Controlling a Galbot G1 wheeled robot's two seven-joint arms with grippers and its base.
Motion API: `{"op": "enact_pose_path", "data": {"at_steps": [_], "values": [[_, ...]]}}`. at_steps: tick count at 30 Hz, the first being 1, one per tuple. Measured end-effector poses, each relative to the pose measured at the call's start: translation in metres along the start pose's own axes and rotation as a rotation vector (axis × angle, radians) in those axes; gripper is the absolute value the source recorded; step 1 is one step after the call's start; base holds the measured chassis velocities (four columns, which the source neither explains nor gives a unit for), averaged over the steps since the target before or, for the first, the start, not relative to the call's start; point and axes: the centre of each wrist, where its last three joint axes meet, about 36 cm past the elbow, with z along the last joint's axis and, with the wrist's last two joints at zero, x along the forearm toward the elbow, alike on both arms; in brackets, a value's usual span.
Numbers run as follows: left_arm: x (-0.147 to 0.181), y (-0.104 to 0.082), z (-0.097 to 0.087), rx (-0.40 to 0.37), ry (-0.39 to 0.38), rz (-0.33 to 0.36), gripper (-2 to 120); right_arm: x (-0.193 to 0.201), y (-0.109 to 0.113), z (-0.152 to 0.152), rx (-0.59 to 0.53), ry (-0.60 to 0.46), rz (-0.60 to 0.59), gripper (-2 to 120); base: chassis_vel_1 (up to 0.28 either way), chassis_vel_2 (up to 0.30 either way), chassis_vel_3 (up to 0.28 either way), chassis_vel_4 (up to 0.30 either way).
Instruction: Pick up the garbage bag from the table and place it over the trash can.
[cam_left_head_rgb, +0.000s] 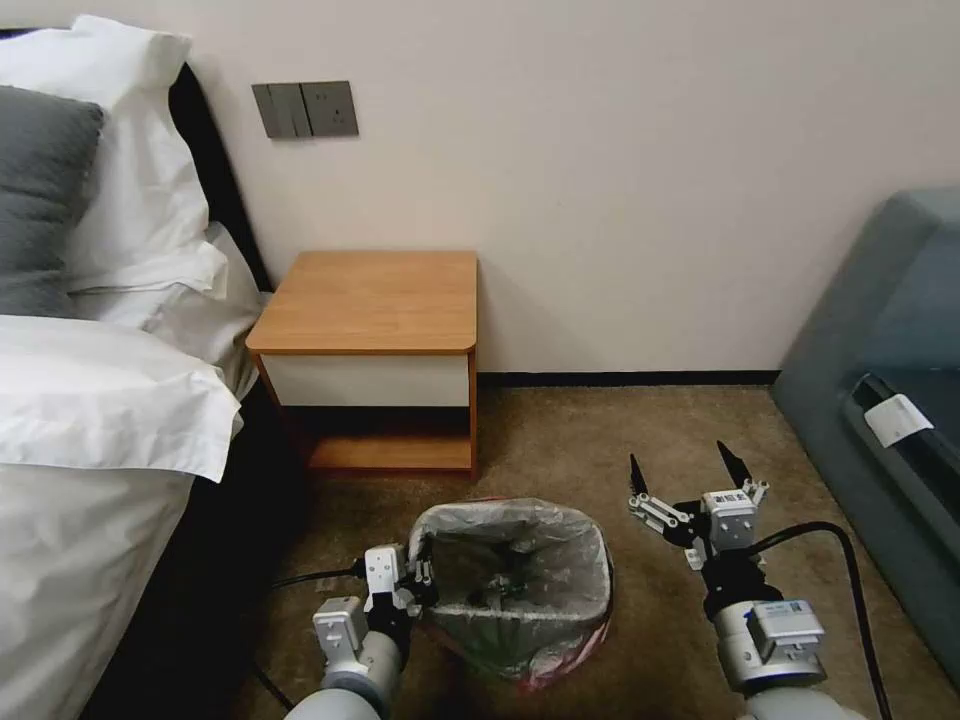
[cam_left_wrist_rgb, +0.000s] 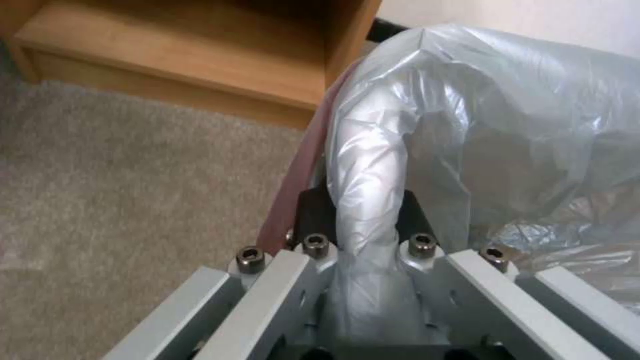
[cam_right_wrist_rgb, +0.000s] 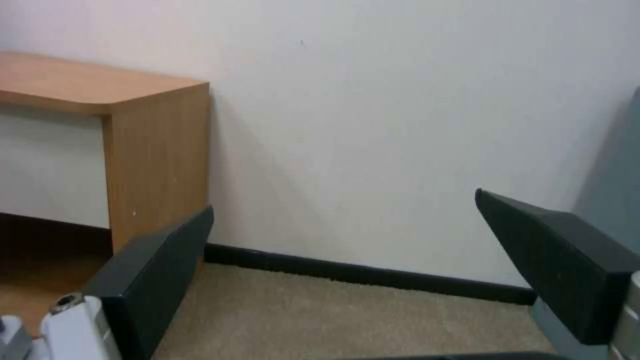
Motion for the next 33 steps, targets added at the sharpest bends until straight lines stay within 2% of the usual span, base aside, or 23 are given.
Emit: {"op": "enact_pose_path", "data": {"at_steps": [19,31,33], "values": [[-0.011,0.004,0.018,-0.025,0.047,-0.01,5,-0.001,0.004,0.001,-0.015,0.004,-0.005,100,0.0,0.0,0.0,0.0],[-0.016,0.005,0.023,-0.036,0.058,-0.02,5,-0.002,0.005,0.004,-0.019,0.009,-0.005,100,0.0,0.0,0.0,0.0],[-0.016,0.005,0.023,-0.048,0.056,-0.024,9,-0.003,0.005,0.004,-0.021,0.009,-0.005,100,0.0,0.0,0.0,0.0]]}}
